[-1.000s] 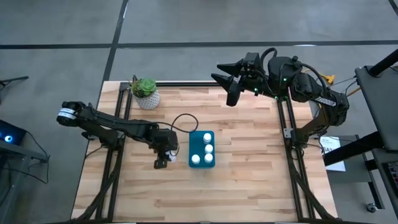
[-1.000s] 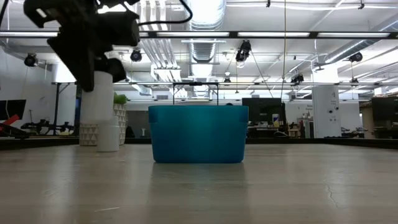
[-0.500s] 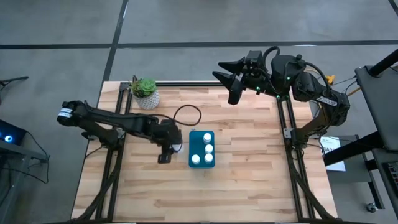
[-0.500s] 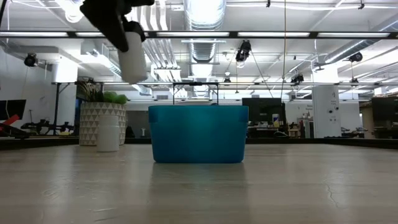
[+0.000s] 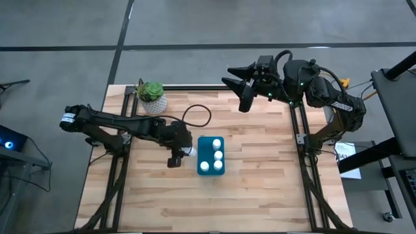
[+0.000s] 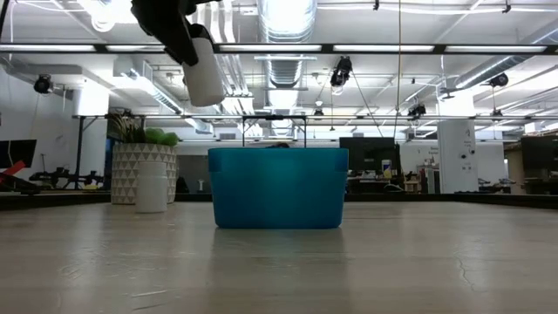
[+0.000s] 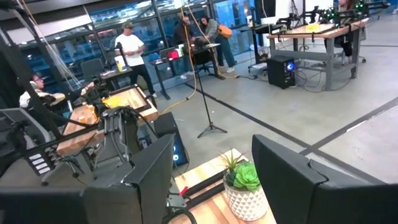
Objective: Pick and place pill bottles into a basket
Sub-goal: Put the white medicine bottle into the blue bin
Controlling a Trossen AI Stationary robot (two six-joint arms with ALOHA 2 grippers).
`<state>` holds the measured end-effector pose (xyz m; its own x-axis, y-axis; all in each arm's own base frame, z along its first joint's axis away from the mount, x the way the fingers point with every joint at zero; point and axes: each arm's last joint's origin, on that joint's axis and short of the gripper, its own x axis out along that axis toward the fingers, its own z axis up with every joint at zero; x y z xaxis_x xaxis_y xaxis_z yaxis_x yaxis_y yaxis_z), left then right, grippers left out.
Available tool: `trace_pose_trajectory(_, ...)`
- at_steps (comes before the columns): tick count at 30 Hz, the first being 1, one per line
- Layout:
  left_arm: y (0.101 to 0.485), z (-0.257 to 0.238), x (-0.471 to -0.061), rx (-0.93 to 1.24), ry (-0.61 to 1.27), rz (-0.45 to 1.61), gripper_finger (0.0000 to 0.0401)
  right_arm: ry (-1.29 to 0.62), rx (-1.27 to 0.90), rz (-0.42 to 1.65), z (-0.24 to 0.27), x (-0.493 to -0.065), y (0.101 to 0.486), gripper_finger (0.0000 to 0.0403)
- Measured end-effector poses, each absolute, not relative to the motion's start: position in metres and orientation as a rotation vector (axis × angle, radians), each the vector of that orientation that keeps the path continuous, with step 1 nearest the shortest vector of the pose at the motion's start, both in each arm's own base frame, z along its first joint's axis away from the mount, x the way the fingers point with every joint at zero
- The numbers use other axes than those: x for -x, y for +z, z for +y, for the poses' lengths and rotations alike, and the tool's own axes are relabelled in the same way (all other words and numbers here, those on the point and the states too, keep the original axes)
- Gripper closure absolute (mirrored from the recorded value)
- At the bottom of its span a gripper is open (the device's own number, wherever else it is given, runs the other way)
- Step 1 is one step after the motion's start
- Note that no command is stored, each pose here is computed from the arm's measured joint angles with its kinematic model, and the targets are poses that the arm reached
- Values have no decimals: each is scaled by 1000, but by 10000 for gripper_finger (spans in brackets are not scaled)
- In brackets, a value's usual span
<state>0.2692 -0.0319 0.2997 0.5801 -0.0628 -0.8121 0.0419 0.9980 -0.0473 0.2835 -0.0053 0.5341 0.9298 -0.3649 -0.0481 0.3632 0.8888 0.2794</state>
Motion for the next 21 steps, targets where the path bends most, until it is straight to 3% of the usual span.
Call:
trace_pose_trajectory(8, 303, -33, -283, 9, -82, 916, 241, -377, -289, -2, -5, -284, 534, 193)
trace_pose_trajectory(21, 283, -32, -339, -82, -160, 1033, 241, -374, -292, -19, -5, -273, 539, 193)
